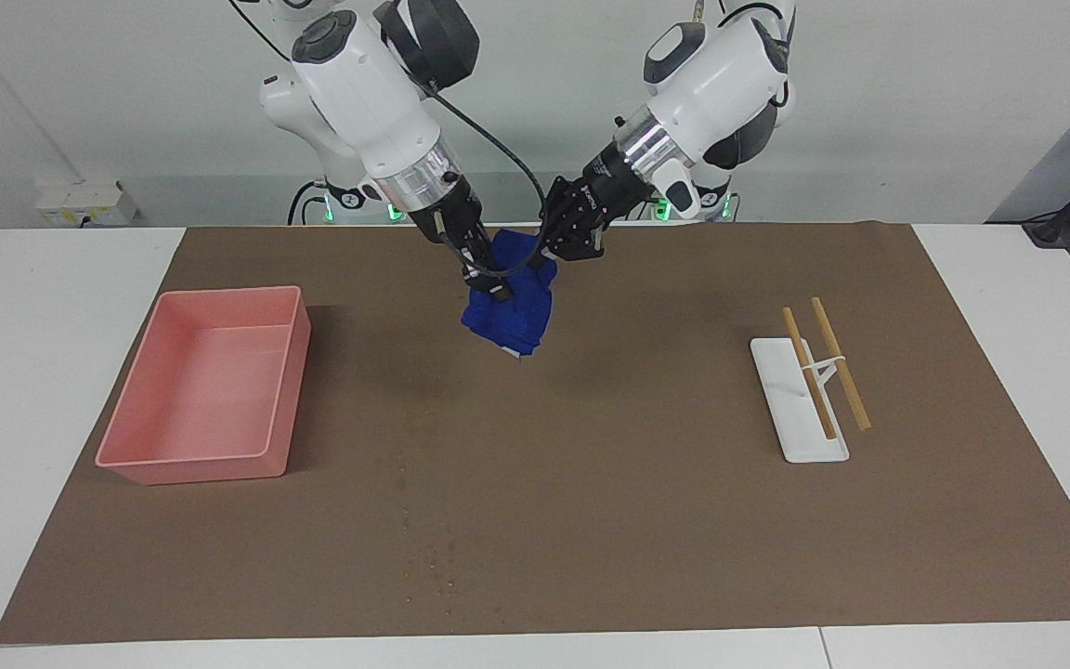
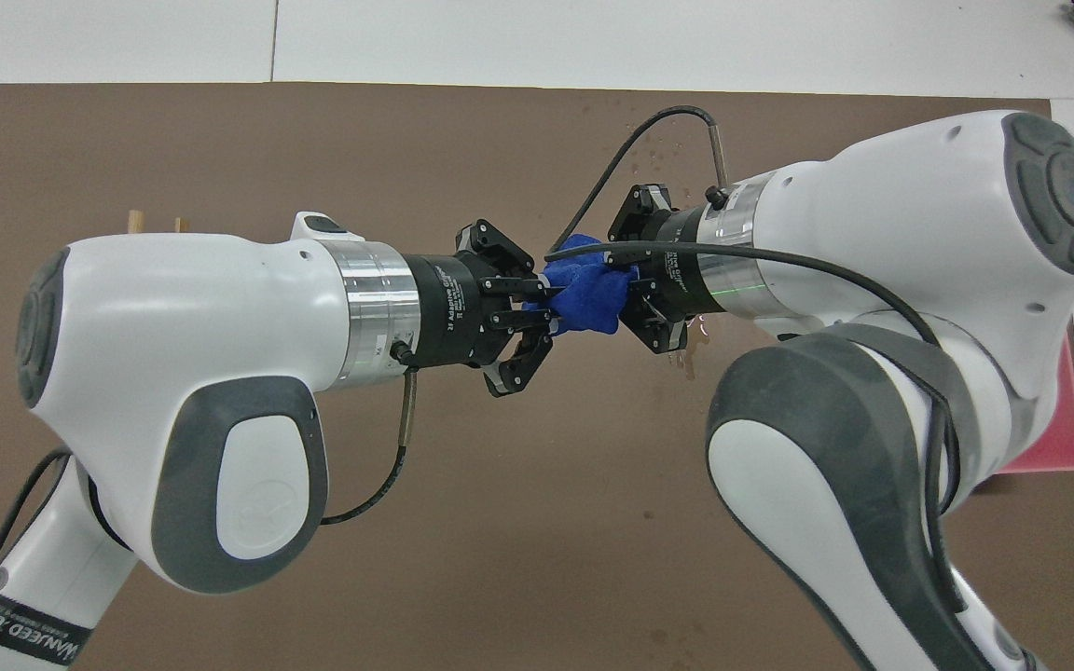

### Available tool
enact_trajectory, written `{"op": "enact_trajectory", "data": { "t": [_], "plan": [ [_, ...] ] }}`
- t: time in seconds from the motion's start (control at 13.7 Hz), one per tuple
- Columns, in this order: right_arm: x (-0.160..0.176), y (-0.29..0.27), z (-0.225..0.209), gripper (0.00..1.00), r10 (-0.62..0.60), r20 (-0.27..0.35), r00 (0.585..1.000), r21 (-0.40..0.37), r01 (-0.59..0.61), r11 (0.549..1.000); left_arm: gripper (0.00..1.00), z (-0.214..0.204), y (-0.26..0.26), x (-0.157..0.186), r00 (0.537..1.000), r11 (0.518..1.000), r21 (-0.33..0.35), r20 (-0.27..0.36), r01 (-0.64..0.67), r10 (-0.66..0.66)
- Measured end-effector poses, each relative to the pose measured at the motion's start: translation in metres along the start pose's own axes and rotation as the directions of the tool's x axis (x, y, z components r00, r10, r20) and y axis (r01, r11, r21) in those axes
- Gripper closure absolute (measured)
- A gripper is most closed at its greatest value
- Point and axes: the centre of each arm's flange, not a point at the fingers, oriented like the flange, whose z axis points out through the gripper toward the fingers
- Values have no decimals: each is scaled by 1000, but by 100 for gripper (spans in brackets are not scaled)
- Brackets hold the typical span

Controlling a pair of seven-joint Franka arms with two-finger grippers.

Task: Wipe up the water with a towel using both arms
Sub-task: 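Grasp the towel with the right gripper beside the left gripper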

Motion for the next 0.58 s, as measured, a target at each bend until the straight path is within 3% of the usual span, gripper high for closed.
{"op": "enact_trajectory", "data": {
  "t": [0.36,0.44,0.51,0.58],
  "plan": [
    [4,-1,-12,88,-154,-20,988,19,154,988,87,-1,-2,-3,1000,1000,-3,1,-8,8],
    [5,-1,-12,88,-195,-39,980,17,195,981,81,-1,-2,-2,1000,1000,-7,-9,-23,23],
    [8,-2,-13,88,-240,-60,969,15,241,970,70,-1,-2,-2,997,998,-19,-43,-59,58],
    [15,-4,-15,88,-297,-78,952,11,299,954,59,-2,-2,-1,989,993,-36,-101,-116,112]
  ]
}}
